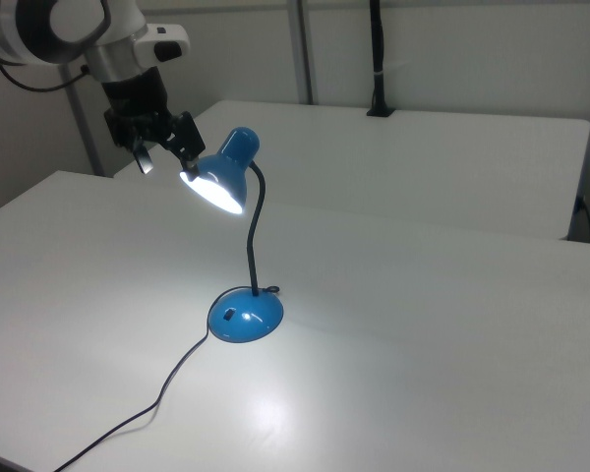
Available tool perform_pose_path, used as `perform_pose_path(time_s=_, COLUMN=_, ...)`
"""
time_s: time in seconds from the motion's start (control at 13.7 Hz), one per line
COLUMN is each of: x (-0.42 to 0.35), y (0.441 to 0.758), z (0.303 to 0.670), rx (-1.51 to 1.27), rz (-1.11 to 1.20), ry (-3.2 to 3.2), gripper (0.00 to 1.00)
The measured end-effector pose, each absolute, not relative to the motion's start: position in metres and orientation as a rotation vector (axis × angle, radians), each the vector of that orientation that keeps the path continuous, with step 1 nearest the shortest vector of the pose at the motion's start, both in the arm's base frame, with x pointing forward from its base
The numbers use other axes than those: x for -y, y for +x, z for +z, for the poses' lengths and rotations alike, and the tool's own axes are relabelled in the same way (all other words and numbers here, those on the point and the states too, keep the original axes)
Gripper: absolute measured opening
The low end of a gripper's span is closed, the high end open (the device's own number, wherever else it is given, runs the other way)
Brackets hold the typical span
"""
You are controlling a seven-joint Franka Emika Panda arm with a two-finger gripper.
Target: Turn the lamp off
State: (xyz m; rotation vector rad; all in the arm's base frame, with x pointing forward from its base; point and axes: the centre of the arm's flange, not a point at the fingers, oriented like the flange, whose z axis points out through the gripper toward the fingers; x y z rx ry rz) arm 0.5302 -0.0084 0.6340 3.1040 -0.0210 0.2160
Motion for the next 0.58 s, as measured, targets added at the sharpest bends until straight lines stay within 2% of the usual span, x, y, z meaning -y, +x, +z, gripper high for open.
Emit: perform_pose_path(time_s=0.58, x=0.0027, y=0.5311, z=0.6322, rx=0.004, rz=0.209, ry=3.105, gripper=1.00)
